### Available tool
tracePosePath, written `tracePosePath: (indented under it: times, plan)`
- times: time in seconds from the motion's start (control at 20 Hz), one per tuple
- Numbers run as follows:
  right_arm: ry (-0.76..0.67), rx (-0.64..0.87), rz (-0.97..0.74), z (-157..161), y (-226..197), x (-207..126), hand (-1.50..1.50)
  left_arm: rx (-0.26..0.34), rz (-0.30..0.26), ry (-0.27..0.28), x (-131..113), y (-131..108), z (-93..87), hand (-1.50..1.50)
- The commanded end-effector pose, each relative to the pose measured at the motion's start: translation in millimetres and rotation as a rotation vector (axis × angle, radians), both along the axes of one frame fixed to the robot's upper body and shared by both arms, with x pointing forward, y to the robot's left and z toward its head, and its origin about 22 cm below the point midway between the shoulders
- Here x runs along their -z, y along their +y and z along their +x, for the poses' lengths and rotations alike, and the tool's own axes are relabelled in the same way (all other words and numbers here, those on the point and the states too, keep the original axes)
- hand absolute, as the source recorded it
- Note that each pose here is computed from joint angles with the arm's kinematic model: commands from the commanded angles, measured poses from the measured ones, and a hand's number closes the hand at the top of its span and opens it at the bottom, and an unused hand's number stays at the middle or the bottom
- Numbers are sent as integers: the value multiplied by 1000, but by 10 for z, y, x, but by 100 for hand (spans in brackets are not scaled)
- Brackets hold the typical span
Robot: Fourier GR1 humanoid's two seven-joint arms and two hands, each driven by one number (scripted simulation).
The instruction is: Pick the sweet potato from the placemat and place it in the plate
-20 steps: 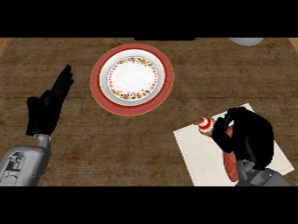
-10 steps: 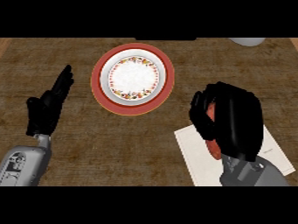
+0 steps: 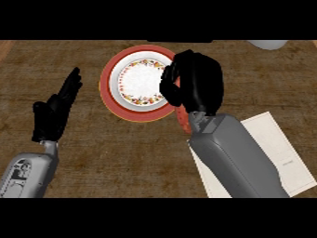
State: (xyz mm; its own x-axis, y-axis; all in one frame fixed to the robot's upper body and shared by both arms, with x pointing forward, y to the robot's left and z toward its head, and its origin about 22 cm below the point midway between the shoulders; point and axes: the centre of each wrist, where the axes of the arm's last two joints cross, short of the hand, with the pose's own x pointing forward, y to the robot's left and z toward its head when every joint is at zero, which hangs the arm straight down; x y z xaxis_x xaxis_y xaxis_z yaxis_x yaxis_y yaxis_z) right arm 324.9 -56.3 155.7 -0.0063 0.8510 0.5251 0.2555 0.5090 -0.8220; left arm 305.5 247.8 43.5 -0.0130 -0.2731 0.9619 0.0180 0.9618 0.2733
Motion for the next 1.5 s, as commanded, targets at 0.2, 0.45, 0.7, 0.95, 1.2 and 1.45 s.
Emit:
tracePosePath:
  times: [0.2, 0.45, 0.7, 0.95, 1.2, 1.45]
  plan:
    - [56, -23, 23, 523, 377, 155, 150, 16, 7, -5, 42, -12, -16, 0]
    - [171, 15, -169, 749, 384, 364, 150, 66, 3, -17, 12, -392, 91, 0]
    - [290, 91, -36, 830, 243, 647, -150, 51, 8, -23, 54, -237, 147, 0]
    - [281, 106, 82, 859, 207, 724, -150, 93, 13, -11, -74, -305, 210, 0]
    - [206, 56, 227, 765, 169, 882, -150, 118, 6, -37, -152, -443, 253, 0]
    - [13, 82, 423, 807, 141, 746, -150, 58, 9, -18, -80, -182, 190, 0]
